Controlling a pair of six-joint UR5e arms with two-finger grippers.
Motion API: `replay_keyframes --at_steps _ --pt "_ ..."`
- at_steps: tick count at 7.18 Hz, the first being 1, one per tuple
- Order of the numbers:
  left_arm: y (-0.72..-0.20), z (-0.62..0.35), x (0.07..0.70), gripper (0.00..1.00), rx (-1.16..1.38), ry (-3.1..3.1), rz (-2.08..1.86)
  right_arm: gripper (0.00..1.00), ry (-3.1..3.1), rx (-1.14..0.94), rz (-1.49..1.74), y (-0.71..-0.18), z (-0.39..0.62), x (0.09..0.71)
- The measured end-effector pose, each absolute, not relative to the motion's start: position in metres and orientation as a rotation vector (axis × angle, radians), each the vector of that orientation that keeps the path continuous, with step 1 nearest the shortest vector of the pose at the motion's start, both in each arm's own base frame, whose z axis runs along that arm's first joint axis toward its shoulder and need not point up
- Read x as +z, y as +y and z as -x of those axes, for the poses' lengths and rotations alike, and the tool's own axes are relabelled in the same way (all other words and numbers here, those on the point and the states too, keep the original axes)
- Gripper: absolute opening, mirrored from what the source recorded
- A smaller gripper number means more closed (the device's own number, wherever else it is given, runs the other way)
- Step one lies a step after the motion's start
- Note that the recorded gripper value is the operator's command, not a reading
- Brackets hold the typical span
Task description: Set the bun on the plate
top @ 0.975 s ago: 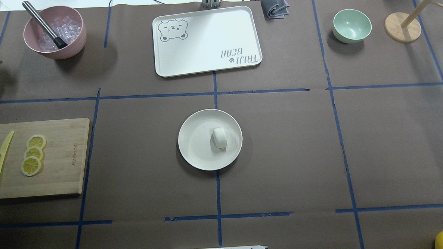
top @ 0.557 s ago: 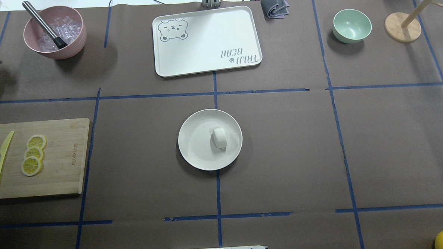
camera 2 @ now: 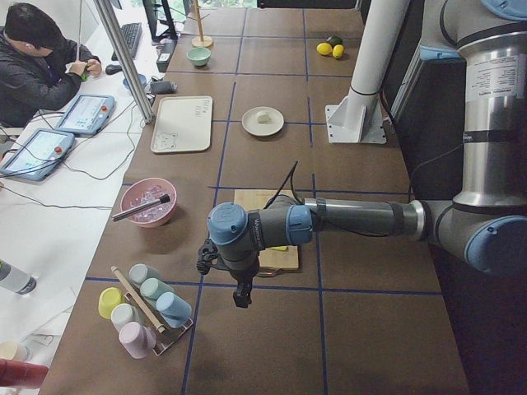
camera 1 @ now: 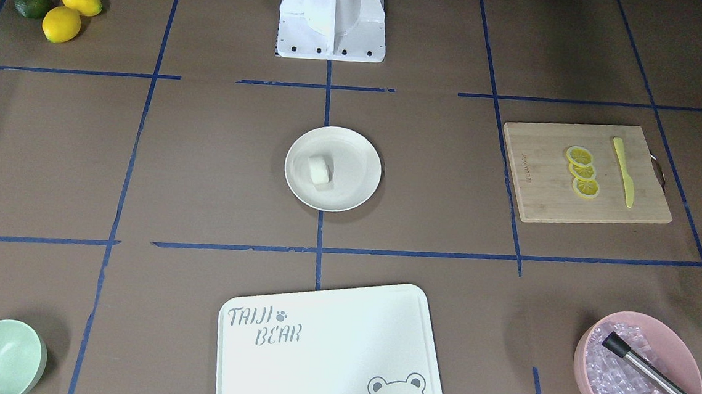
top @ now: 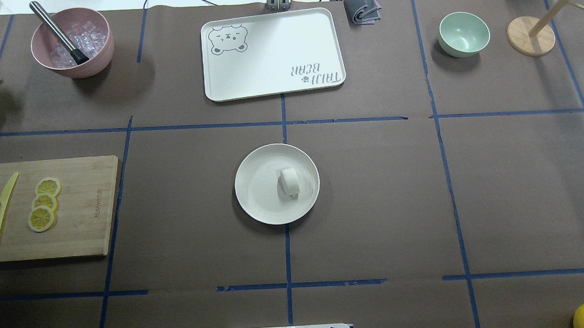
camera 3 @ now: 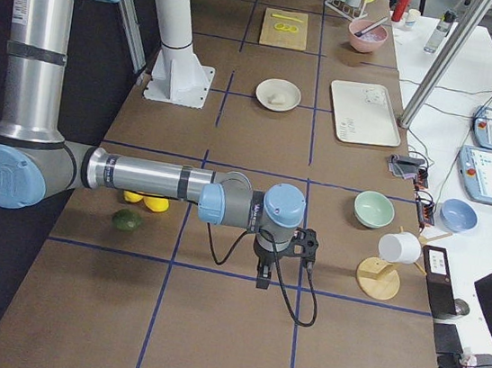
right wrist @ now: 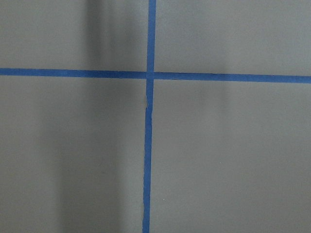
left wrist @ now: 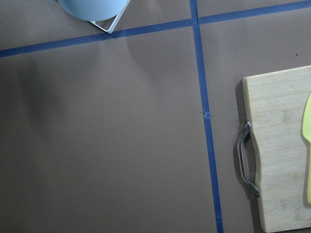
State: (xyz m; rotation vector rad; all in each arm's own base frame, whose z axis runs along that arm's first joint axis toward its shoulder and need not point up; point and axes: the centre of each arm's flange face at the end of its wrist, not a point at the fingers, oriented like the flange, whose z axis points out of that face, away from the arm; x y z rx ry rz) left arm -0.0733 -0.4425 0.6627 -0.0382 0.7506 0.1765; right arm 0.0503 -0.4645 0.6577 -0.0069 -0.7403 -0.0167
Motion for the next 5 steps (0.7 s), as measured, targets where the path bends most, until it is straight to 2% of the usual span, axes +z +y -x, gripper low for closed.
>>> replay_keyframes --at_steps 5 --pt "-0.4425 0.0733 0.6627 1.0 0.172 0.75 0.04 1.0 -0.737 -0.02 0.006 -0.4625 -0.0507 0.6591"
